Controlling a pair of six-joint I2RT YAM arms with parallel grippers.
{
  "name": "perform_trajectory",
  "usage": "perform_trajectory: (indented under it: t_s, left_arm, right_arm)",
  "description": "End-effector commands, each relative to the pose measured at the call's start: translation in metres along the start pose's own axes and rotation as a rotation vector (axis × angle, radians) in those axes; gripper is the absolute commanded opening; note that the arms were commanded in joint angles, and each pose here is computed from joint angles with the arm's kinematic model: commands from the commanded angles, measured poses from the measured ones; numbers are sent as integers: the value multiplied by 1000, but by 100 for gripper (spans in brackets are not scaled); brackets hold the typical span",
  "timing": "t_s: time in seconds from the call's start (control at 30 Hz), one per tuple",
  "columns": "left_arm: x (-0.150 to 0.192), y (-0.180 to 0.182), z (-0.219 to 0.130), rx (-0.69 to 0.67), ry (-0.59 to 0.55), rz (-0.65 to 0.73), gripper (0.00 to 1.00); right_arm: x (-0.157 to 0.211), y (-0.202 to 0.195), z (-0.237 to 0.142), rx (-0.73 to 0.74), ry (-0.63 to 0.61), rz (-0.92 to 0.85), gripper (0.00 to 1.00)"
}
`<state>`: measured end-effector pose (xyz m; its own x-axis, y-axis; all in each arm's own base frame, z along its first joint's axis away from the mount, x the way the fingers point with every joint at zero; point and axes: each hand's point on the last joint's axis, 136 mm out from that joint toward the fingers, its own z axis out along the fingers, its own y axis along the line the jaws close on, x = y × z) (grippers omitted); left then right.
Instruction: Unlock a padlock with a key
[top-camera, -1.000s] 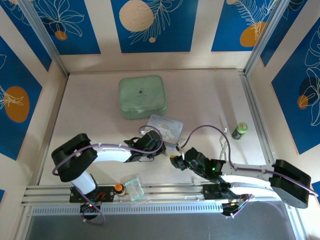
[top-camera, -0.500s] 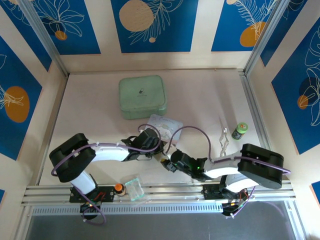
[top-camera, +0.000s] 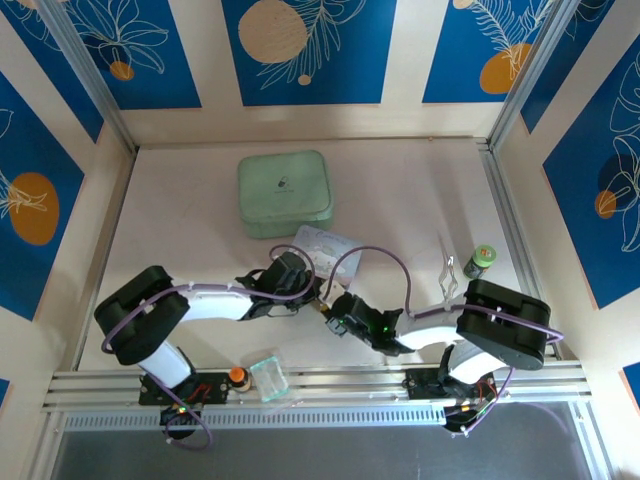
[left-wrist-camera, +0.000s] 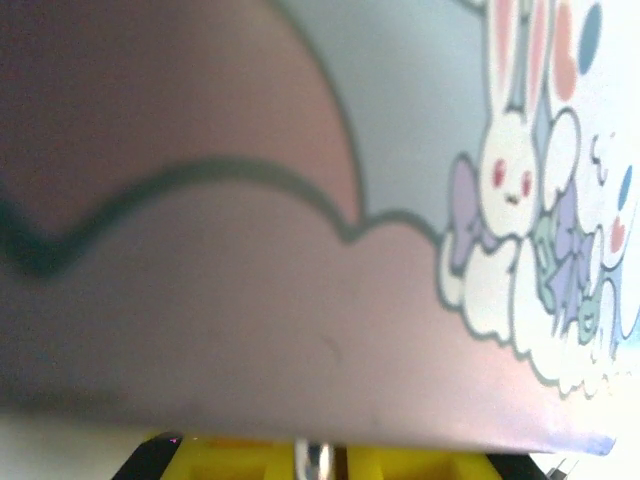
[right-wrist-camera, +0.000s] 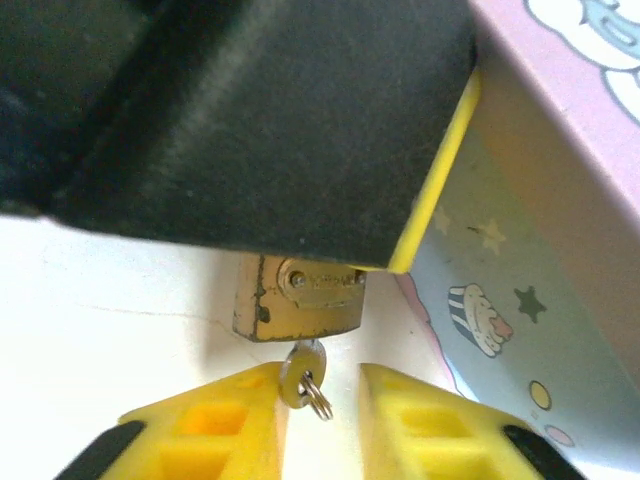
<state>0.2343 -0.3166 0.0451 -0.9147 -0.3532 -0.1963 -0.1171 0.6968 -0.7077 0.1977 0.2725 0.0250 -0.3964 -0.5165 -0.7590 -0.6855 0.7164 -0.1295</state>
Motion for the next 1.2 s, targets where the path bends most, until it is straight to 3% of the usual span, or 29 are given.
perform_trajectory:
  t_s: [0.0, 0.17, 0.27, 0.4, 0.6, 0.73, 1.03, 1.17]
  left_arm:
    - [18, -3, -6, 27, 90, 27, 0]
    - [18, -6, -4, 65, 127, 26, 0]
    - [15, -1, -6, 21, 115, 64, 2]
    - [11, 4, -11, -22, 94, 98, 4]
    - [12, 10, -8, -31, 95, 91, 15]
    - [11, 13, -8, -47, 83, 94, 30]
    - [16, 18, -10, -46, 94, 87, 6]
    - [19, 24, -12, -47, 96, 77, 0]
  right_arm:
    - [-12, -2, -2, -64, -38, 61, 22]
    - [-11, -3, -6, -231, -4, 192, 18]
    - [-11, 0, -10, -264, 3, 195, 17]
    - [-10, -2, -12, -296, 7, 240, 6]
    - [-13, 9, -12, -379, 18, 266, 7]
    - [-15, 14, -12, -416, 11, 289, 6]
    - [-14, 12, -12, -486, 18, 405, 6]
    - [-14, 1, -13, -497, 11, 475, 8]
